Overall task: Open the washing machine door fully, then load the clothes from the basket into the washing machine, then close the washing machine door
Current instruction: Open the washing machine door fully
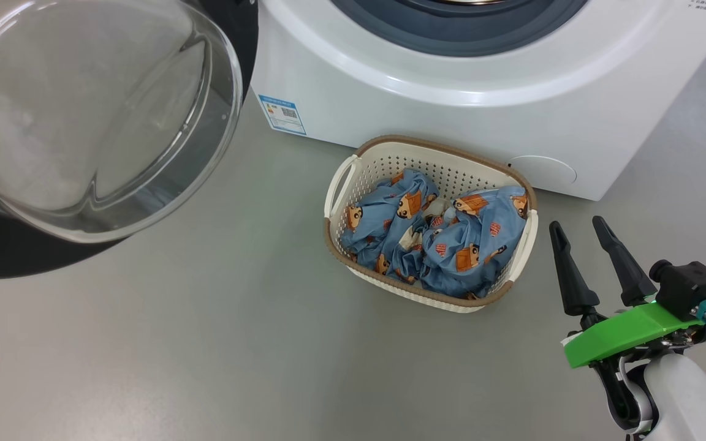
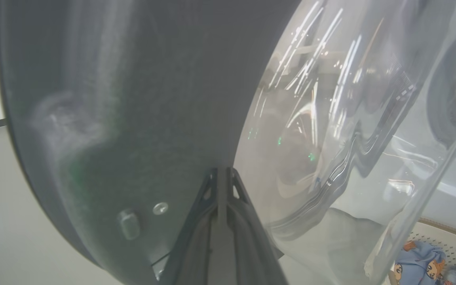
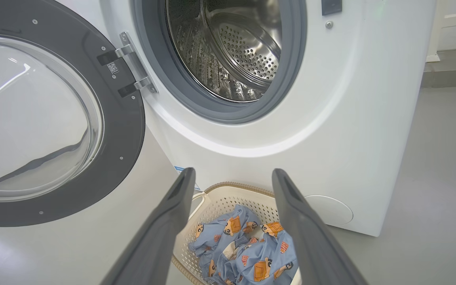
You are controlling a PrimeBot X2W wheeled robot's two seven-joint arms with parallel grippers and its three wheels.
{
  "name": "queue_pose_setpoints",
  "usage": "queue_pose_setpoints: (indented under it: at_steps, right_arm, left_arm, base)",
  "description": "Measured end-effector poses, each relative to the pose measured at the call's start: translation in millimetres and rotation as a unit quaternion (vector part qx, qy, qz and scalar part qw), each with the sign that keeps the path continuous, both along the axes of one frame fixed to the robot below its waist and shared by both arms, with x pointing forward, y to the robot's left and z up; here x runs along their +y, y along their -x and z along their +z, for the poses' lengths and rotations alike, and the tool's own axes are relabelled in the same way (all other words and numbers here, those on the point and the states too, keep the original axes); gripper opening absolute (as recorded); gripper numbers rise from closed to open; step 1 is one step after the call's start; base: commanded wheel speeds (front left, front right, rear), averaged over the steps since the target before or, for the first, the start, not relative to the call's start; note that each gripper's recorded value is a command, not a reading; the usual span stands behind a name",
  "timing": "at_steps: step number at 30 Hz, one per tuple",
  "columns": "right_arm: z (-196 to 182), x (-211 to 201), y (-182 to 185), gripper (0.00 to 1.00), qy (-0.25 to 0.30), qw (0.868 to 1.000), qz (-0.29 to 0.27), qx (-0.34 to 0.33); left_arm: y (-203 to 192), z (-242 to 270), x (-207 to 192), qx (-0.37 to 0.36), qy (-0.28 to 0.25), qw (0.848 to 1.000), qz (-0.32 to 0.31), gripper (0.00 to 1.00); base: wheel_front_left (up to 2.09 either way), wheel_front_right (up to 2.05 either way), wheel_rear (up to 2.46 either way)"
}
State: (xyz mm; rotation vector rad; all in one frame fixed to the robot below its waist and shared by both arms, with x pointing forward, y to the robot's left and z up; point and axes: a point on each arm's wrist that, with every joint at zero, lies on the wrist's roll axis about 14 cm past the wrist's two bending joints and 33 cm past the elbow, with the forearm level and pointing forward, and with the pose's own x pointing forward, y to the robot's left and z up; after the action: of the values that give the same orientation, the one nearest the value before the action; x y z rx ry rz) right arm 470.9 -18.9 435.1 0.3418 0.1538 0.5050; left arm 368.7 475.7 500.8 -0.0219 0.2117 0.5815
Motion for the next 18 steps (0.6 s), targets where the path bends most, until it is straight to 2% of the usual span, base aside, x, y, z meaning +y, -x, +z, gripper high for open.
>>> queue_pose_setpoints:
  at_steps: [18]
  right_arm:
    - [13, -2, 3, 1.0, -0.004, 1.0, -0.006, -0.012]
  left_arm:
    - [-2, 6, -6, -0.017, 0.009, 1.0, -0.009, 0.0]
  base:
    - [0.0, 0.0, 0.0]
